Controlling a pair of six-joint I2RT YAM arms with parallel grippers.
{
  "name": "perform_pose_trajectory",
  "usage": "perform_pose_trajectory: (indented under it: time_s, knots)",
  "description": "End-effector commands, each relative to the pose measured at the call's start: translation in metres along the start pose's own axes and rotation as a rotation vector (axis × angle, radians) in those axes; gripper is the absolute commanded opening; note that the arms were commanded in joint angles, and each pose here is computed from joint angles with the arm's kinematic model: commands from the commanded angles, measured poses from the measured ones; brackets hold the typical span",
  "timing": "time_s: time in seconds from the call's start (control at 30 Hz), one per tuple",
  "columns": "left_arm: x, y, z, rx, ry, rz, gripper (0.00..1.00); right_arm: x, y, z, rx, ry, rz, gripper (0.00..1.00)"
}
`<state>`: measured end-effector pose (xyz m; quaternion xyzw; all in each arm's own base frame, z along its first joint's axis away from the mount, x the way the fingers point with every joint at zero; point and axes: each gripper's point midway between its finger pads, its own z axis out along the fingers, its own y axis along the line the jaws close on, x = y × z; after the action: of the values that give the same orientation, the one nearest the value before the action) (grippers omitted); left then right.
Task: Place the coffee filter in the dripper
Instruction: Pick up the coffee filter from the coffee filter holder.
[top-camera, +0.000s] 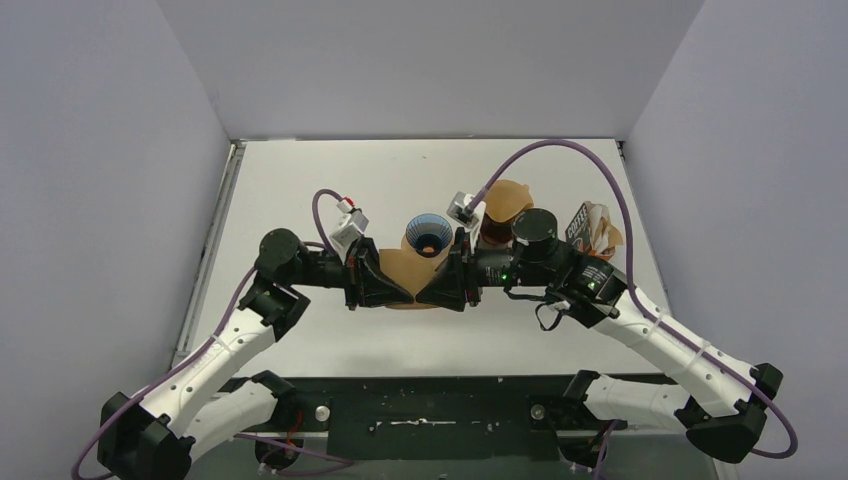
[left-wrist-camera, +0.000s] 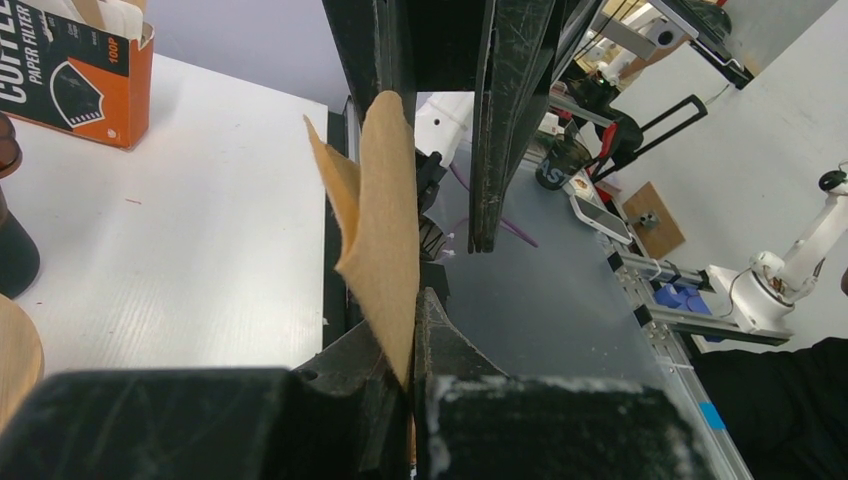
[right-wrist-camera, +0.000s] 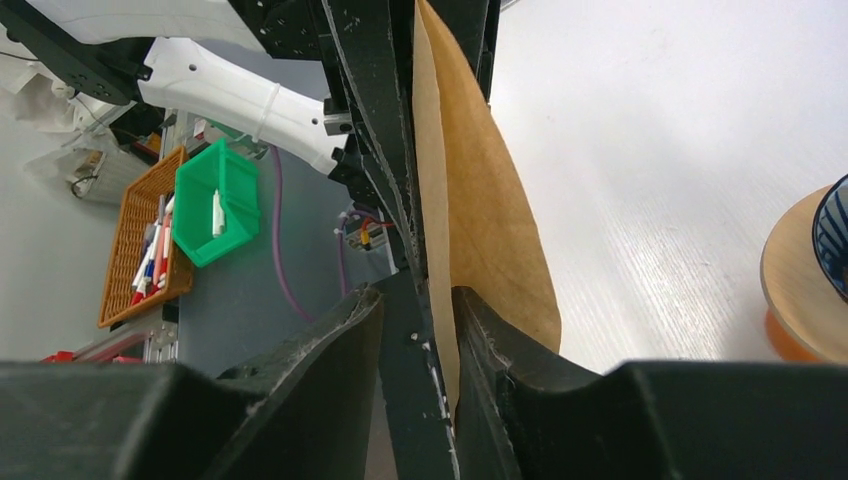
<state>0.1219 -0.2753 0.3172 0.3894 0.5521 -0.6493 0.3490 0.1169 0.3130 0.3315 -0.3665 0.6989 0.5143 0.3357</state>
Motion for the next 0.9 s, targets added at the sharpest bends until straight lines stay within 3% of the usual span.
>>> perform_pose_trajectory:
  time_s: [0.0, 0.4, 0.73, 0.87]
  knots:
    - [-0.013, -0.017, 0.001, 0.045, -0.012, 0.067, 0.00, -0.033, 0.011, 0.000, -0.020, -0.105, -0.083, 0.31]
    - [-0.014, -0.018, 0.001, 0.045, -0.019, 0.070, 0.00, -0.022, 0.007, 0.008, -0.012, -0.057, -0.075, 0.24]
    - [-0.014, -0.020, 0.001, 0.050, -0.018, 0.072, 0.00, -0.022, 0.011, 0.004, -0.012, -0.075, -0.080, 0.00]
    - [-0.014, -0.020, 0.001, 0.046, -0.021, 0.069, 0.00, -0.022, 0.012, 0.002, -0.008, -0.082, -0.085, 0.00]
